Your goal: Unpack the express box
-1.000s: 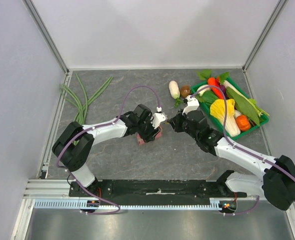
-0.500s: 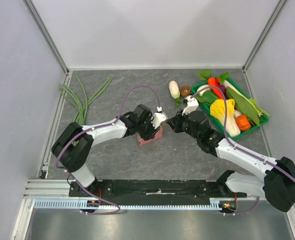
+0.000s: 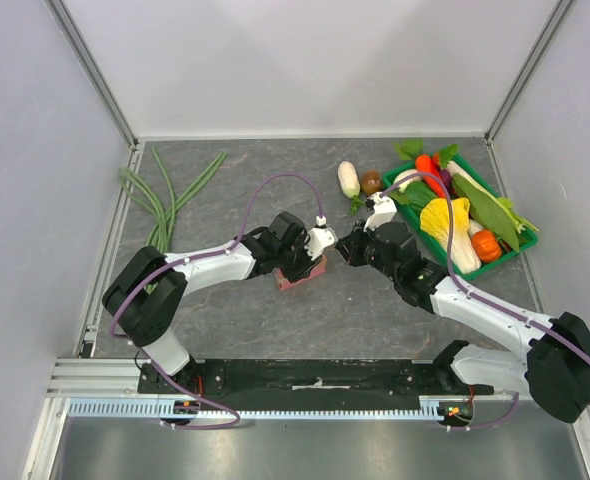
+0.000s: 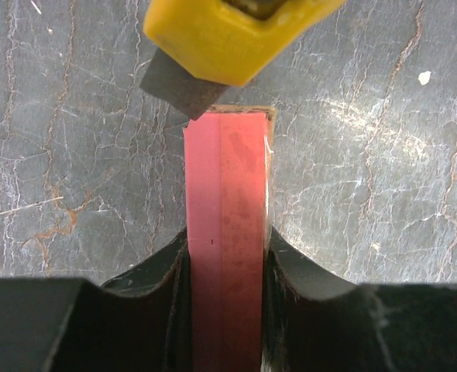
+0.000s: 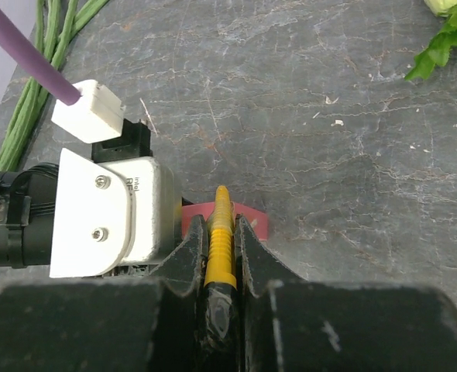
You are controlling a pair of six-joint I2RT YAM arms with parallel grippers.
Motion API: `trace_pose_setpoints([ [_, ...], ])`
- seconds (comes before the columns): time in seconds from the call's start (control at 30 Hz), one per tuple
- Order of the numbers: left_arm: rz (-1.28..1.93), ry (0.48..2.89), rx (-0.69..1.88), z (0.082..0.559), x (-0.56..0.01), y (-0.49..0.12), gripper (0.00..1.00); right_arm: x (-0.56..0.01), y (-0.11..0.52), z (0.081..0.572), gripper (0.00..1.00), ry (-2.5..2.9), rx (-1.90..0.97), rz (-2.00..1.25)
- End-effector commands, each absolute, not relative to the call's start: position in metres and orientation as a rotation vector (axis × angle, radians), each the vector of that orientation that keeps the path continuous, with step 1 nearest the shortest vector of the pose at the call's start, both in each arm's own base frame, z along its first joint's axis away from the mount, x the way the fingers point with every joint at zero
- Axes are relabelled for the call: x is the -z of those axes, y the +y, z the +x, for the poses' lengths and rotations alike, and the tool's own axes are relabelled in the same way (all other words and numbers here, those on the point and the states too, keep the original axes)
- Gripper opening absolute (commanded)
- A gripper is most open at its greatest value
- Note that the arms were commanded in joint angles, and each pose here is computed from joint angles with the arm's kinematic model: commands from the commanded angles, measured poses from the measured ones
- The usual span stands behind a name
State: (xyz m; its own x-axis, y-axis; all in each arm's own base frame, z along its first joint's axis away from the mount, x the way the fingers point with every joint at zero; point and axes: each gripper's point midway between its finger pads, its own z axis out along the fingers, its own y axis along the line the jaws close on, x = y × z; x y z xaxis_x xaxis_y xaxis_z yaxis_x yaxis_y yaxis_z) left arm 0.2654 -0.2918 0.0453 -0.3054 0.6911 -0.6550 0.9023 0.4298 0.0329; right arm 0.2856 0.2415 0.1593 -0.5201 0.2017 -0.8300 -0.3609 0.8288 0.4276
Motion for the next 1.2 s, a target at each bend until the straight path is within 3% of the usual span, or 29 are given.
trace_pose_setpoints([
  [0.0, 1.344, 2.045, 0.412, 0.269, -0.050, -0.289, 0.33, -0.153, 0.234, 0.291, 0.00, 1.998, -0.644, -0.105],
  [1.17, 1.293, 2.116, 0.372, 0.275, -0.040, -0.287, 0.30, -0.126, 0.239, 0.267, 0.00, 2.084, -0.724, -0.163],
])
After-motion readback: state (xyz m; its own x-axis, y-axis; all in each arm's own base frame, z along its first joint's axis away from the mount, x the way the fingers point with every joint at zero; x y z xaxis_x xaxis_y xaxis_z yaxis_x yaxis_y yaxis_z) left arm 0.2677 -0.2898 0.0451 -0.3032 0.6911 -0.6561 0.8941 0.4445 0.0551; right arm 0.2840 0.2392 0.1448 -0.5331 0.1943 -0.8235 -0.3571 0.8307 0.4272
